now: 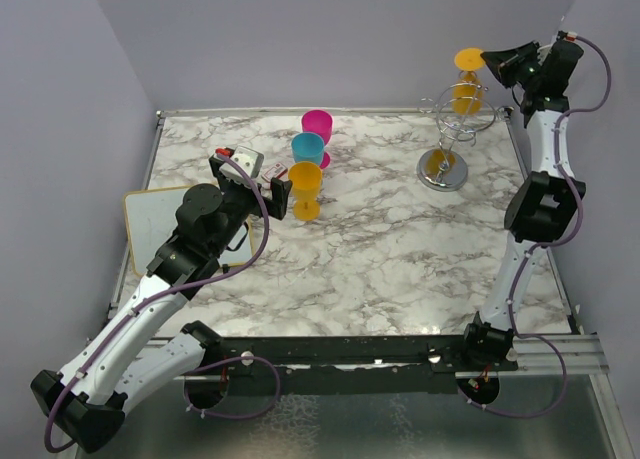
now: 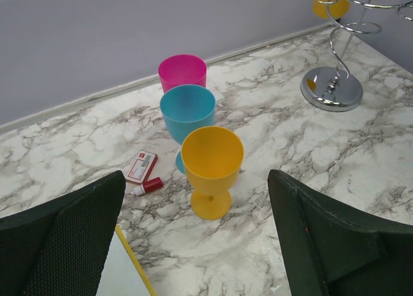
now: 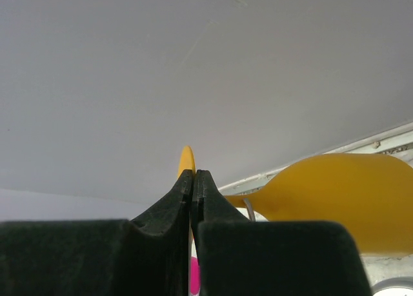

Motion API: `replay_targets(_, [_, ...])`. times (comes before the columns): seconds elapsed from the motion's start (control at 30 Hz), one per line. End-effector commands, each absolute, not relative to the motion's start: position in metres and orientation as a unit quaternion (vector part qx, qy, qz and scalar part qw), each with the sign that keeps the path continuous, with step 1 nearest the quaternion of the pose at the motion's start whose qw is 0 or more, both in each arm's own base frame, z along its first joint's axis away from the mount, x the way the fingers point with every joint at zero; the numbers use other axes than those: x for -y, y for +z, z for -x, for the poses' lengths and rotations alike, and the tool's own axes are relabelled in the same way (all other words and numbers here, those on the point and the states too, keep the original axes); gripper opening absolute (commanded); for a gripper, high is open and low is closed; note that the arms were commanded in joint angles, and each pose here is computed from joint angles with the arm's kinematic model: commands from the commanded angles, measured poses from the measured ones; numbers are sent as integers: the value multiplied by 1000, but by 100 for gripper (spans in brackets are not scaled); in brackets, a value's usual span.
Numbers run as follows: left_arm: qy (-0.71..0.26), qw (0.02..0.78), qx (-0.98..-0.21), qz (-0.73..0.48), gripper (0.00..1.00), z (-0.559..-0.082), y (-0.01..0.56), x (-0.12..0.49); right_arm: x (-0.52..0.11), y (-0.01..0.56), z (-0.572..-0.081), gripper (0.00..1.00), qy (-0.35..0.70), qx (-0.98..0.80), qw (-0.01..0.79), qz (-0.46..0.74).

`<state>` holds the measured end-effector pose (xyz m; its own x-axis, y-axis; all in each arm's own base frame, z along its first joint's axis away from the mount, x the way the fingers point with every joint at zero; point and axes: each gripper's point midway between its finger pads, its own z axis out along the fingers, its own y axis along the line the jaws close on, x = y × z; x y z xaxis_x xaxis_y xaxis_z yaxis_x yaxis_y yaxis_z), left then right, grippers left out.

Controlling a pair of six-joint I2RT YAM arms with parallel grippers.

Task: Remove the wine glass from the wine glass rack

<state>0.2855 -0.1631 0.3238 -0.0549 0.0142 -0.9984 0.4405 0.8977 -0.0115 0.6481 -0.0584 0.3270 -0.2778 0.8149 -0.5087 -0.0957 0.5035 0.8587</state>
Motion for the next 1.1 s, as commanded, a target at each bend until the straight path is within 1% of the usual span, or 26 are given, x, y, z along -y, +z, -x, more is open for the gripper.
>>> replay_targets(0.0, [-162,671,-705,-163,95,-286,324,166,60,336,-658,1,447,-660,548,-255])
replay_targets(0.3, [-165,667,-708,-164,95,-288,322,168,58,336,-670,1,455,-645,556,-262])
replay_targets(0.53, [-165,664,-711,-164,95,-289,319,169,61,353,-669,1,445,-624,584,-267])
replay_targets(0.8, [-156,656,-720,-163,95,-296,310,169,64,413,-648,1,427,-590,641,-241])
replay_targets(1.07, [-140,642,-738,-154,94,-310,292,164,49,487,-598,1,414,-563,694,-176])
